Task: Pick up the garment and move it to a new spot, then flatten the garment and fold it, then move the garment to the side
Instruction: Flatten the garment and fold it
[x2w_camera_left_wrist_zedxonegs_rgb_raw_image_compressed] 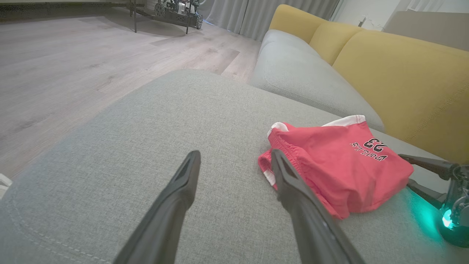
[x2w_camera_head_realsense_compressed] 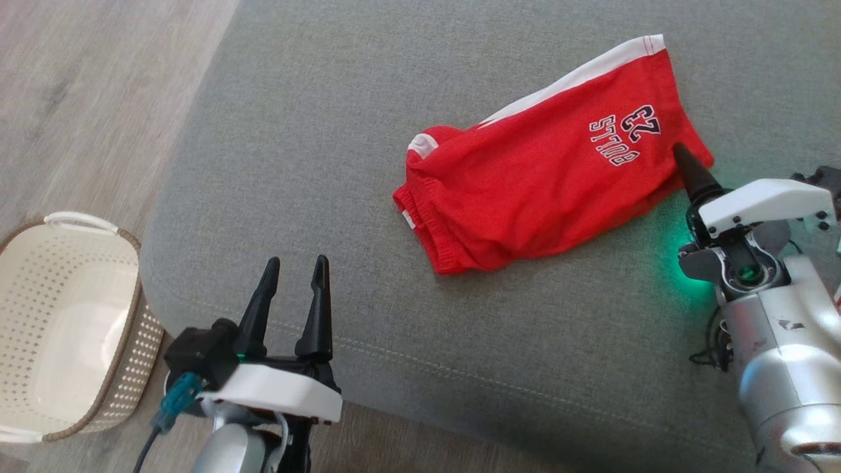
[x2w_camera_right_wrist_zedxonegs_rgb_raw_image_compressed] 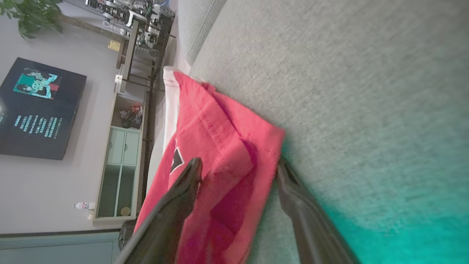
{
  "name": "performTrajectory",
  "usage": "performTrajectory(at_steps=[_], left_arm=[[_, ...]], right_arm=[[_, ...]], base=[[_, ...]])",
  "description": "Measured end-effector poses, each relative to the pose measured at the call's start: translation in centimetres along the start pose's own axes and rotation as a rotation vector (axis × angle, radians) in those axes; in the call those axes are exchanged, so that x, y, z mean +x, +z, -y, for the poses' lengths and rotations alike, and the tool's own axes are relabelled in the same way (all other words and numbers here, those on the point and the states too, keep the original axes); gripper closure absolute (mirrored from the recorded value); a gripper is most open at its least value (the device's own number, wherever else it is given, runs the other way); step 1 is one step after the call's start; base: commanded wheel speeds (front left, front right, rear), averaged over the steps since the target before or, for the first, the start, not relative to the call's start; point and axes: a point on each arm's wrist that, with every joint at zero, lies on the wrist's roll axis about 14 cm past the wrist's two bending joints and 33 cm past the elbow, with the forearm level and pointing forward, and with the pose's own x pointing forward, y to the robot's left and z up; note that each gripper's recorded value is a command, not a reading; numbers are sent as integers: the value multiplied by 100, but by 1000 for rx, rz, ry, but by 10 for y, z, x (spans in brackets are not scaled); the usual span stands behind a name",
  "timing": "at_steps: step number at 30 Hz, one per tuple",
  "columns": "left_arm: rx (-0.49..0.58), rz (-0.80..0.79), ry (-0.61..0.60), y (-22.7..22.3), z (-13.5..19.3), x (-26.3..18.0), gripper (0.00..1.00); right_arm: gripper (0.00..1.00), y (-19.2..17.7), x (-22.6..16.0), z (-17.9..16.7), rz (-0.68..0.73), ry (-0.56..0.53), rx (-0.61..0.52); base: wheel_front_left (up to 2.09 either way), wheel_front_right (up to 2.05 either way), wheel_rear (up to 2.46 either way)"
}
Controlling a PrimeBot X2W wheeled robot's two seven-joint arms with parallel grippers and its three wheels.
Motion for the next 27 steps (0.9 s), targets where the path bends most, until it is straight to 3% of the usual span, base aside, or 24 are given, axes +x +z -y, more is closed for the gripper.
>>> performTrajectory(at_steps=[18,20,21,27], left_arm=[[-7,-12,16,-3,-4,5,0],[-5,-11,17,-3,-4,6,0],[-5,-12,18,-3,-4,5,0],[-8,-5,9,-1,-1,6,0]], right_arm=[[0,-17,22,-22,-73,30,-14],[91,-15,24,-25,-64,37,-21],[100,-14,24,-26,-56,39,-23],[100,-9,18,-33,-2,57,-28]], base=[[0,0,0],[0,0,0],[0,0,0],[0,0,0]])
